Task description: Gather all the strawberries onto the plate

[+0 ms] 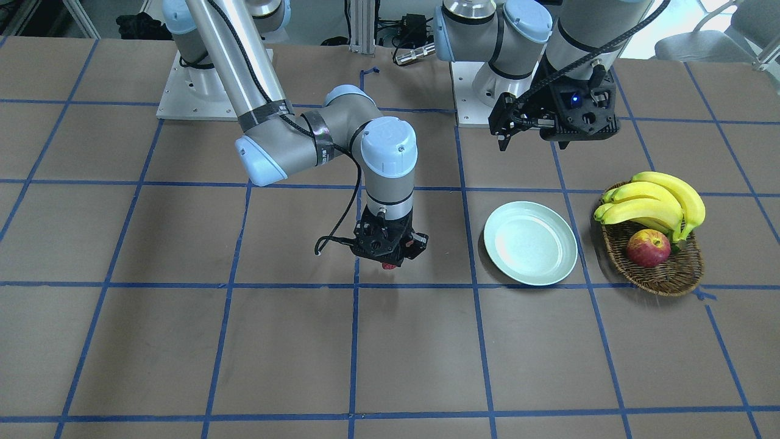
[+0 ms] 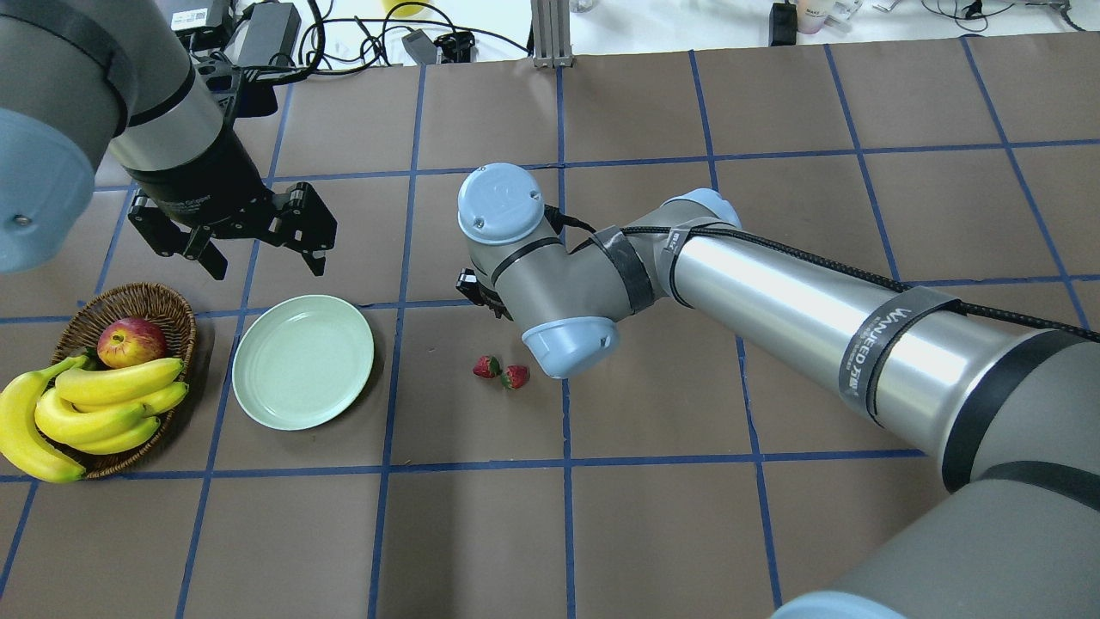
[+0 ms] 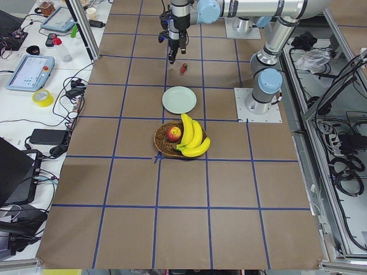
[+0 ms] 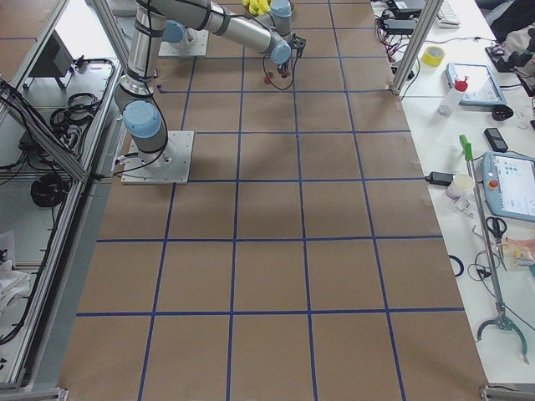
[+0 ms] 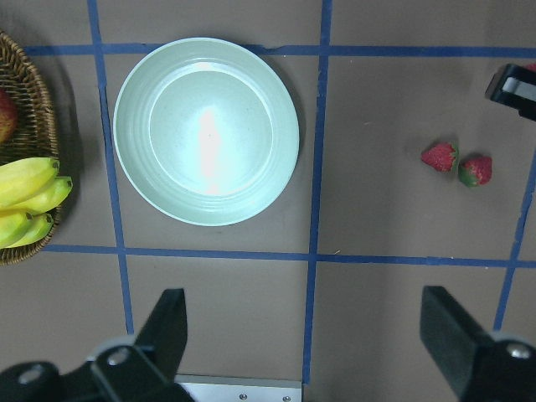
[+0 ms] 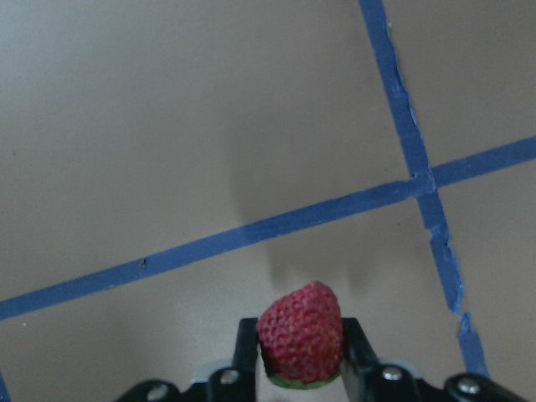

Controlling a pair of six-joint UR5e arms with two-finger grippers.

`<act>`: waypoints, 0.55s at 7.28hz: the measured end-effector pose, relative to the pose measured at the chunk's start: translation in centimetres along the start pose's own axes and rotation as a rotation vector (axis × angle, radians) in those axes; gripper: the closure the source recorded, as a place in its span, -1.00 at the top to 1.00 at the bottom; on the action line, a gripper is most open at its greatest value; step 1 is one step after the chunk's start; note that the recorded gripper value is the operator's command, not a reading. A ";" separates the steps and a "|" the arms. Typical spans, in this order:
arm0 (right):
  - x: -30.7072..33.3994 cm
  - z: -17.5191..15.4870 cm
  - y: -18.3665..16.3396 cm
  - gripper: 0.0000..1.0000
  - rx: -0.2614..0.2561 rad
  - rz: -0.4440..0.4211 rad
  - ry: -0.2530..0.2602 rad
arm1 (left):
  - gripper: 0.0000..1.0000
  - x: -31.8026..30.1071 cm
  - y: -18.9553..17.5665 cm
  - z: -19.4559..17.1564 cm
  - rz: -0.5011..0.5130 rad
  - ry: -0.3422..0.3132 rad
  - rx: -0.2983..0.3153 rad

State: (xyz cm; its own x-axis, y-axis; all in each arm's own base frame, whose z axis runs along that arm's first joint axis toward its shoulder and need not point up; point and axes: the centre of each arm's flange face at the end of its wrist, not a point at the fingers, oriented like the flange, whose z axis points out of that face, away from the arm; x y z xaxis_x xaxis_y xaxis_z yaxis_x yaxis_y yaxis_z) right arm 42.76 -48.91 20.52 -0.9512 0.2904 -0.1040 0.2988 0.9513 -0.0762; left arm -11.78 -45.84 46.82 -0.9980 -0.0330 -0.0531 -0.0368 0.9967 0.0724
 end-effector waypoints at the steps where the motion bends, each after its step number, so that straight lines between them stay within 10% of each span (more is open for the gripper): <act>1: 0.4 0.6 0.7 0.92 -0.021 0.007 0.004 | 1.00 0.0 0.0 -0.1 0.000 0.000 0.000; 4: 1.3 -0.5 1.8 1.00 -0.026 0.000 0.006 | 1.00 0.0 -0.6 0.3 -0.007 0.009 -0.001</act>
State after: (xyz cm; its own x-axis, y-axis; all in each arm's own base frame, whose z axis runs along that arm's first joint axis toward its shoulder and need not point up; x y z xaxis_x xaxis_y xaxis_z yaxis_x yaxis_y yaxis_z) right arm 42.03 -46.78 20.74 -0.9518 0.2909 -0.0977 0.2967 0.9536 -0.0507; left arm -11.73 -46.38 46.47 -0.9982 -0.0405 -0.0446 -0.0438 0.9963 0.0736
